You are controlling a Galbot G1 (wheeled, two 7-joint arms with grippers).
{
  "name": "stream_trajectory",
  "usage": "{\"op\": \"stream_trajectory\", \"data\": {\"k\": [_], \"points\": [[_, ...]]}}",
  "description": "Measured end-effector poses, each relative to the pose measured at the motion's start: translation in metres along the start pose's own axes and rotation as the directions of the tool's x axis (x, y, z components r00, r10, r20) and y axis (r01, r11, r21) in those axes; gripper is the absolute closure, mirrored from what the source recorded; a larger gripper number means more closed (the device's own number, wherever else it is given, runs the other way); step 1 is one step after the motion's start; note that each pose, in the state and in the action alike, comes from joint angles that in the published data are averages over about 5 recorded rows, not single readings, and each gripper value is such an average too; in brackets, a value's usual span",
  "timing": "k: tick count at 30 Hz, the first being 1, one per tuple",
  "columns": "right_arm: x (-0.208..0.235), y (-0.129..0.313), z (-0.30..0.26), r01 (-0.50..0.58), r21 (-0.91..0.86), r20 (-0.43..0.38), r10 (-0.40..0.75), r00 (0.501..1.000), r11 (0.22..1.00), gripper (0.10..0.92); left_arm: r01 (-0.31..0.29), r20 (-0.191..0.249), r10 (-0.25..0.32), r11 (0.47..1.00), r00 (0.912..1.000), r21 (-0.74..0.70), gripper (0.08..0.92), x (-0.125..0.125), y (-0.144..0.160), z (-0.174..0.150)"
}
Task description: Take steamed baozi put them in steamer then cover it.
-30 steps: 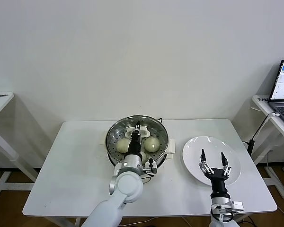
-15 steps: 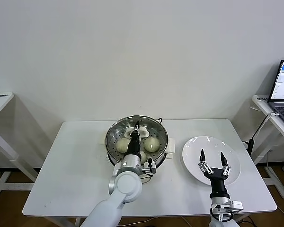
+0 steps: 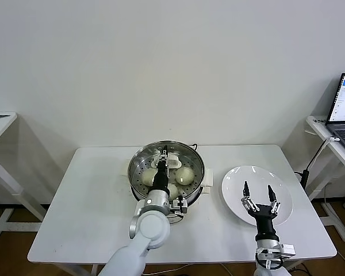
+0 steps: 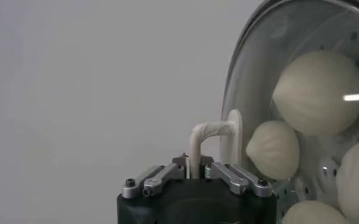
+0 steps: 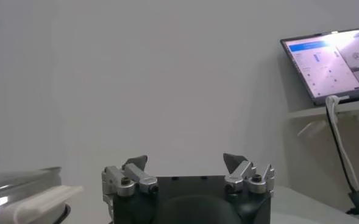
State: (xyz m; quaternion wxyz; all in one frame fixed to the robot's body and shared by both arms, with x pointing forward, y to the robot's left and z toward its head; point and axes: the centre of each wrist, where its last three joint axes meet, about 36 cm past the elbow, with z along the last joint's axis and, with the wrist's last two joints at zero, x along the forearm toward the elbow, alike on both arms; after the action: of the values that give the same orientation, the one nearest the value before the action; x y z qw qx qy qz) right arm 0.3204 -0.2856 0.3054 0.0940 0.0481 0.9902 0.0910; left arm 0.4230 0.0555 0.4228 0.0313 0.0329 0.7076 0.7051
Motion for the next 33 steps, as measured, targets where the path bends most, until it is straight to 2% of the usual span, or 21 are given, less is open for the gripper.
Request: {"op": "stream_trajectory", "data": {"k": [8,15,19,26,30,33], "points": [[0.0,-0.005,0.001,-0.004,0.01,0.001,0.004,1.0,1.0,0.2,0.019,0.019,-0.019,1.0,0.9996,0.005,0.347,0.015,0.004,0.002],[-0.002,-0.007,0.003,-0.001,0.013,-0.001,0.001,1.0,1.0,0.2,0.029,0.046,-0.031,0.999,0.9985,0.037,0.198,0.043,0.011,0.006],[-0.003,-0.007,0.004,0.003,0.014,-0.002,-0.003,1.0,1.0,0.2,0.05,0.053,-0.054,0.996,0.9971,0.072,0.178,0.061,0.023,0.013],[-0.003,-0.007,0.002,0.013,0.022,-0.013,-0.013,1.0,1.0,0.2,0.122,0.051,-0.135,0.971,0.9895,0.207,0.177,0.093,0.048,0.036],[-0.003,-0.007,-0.004,0.014,0.03,-0.025,-0.013,1.0,0.999,0.2,0.135,0.05,-0.162,0.928,0.9856,0.347,0.177,0.105,0.05,0.06],[-0.004,-0.006,-0.012,0.02,0.038,-0.039,-0.019,0.999,0.999,0.2,0.119,0.042,-0.158,0.869,0.9865,0.481,0.177,0.108,0.045,0.081]]}}
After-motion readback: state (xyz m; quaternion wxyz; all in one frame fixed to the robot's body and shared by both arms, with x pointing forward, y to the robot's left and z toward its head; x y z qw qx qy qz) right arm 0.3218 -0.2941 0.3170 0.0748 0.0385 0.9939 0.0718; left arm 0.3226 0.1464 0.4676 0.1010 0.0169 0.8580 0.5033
